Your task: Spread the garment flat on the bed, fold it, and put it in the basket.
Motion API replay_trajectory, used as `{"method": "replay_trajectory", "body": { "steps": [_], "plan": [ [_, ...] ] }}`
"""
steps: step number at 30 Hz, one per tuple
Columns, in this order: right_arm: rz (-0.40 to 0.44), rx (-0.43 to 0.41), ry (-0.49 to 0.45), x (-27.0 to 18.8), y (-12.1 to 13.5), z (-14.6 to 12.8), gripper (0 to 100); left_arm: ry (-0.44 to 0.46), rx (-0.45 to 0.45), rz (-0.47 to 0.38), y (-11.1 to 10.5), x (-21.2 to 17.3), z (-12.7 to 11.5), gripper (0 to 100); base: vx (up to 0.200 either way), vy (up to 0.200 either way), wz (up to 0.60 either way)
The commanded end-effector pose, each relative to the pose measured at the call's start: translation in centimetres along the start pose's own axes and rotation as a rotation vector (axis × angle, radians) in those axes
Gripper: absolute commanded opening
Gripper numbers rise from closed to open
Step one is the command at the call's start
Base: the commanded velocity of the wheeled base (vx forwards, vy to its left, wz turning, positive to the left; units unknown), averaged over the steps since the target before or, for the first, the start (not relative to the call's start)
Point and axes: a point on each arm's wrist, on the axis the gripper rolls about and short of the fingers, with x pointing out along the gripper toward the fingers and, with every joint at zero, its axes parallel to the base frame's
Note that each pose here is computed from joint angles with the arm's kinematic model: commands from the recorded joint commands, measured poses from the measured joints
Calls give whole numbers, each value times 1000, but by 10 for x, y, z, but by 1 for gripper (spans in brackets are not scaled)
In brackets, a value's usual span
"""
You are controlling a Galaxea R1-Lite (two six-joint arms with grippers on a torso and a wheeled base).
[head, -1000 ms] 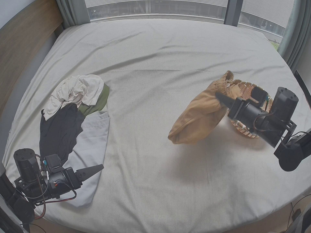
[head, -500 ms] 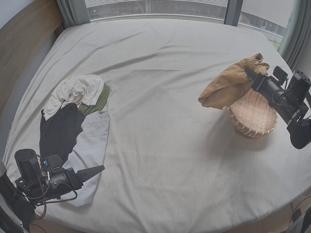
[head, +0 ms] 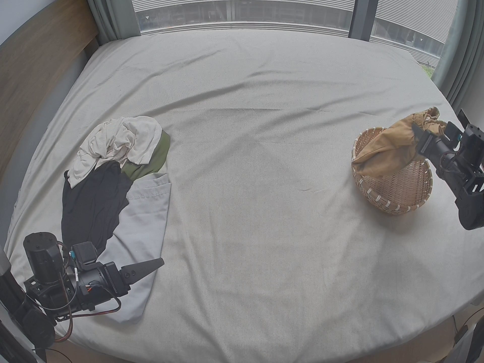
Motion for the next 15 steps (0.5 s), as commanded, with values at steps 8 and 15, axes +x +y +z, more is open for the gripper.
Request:
{"method": "replay_trajectory", "body": {
  "steps": [8,15],
  "plan": [
    [47,11,166,-24,7,-44,100,6,-2,2,0,-3,-3,100,0,0,0],
    [171,13,248,-69,48,-32,100,-9,38,-54,-10,0,-3,100,0,0,0]
  ]
}}
